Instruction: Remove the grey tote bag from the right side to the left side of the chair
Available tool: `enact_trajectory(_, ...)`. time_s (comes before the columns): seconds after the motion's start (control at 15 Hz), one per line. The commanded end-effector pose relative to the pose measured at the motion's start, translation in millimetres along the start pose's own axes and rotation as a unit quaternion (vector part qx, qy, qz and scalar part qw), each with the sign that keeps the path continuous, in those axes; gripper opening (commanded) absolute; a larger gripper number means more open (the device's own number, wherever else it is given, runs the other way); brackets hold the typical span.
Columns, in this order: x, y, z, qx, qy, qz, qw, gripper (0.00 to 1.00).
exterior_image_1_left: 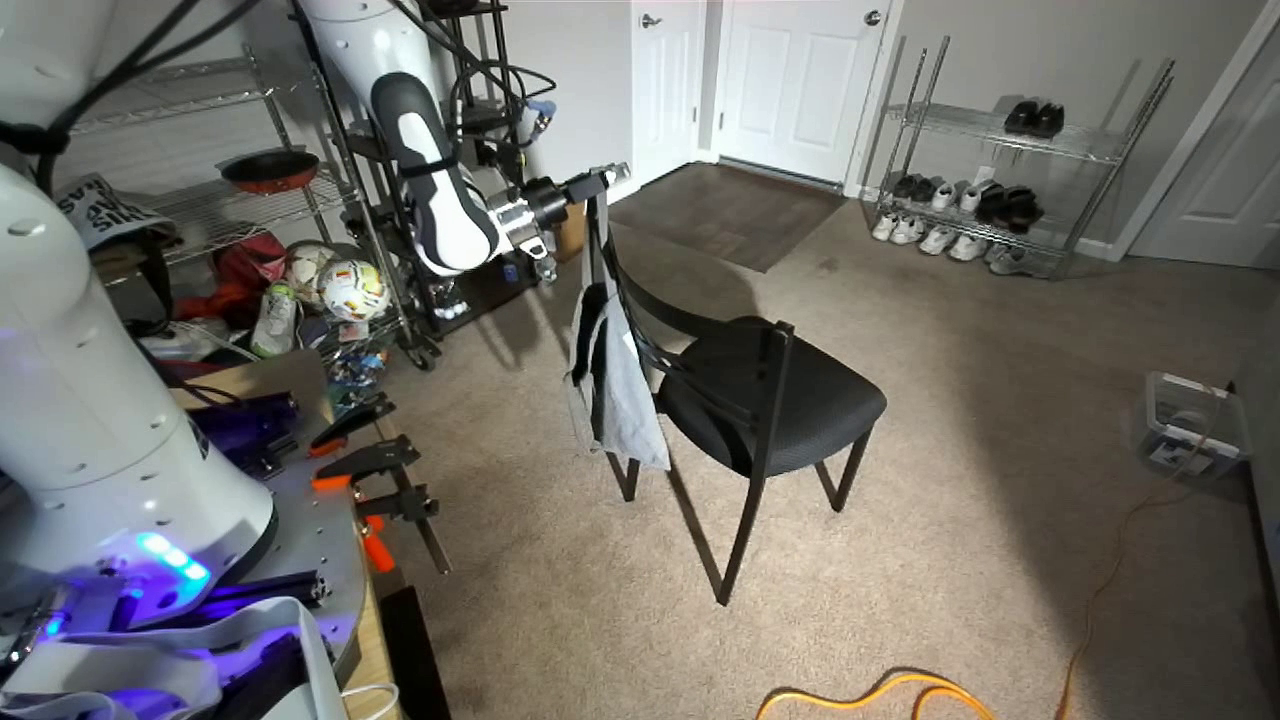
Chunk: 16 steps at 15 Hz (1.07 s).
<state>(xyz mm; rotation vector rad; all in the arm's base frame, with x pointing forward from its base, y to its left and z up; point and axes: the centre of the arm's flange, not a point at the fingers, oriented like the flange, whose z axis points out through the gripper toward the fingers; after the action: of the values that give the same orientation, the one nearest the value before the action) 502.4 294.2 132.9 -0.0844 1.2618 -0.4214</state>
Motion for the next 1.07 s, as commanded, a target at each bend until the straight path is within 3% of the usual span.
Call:
enact_trajectory(0.0, -18, 5, 8, 0.007, 0.012, -0.006, 0.9999, 1.00)
enact_trajectory(0.33, -28, 11, 27, 0.029, 0.027, 0.000, 0.9992, 1.00)
enact_trajectory(0.73, -35, -8, 40, 0.053, 0.030, 0.010, 0.9981, 1.00)
enact_trajectory(1.0, -27, -41, 47, 0.042, 0.080, 0.038, 0.9952, 1.00)
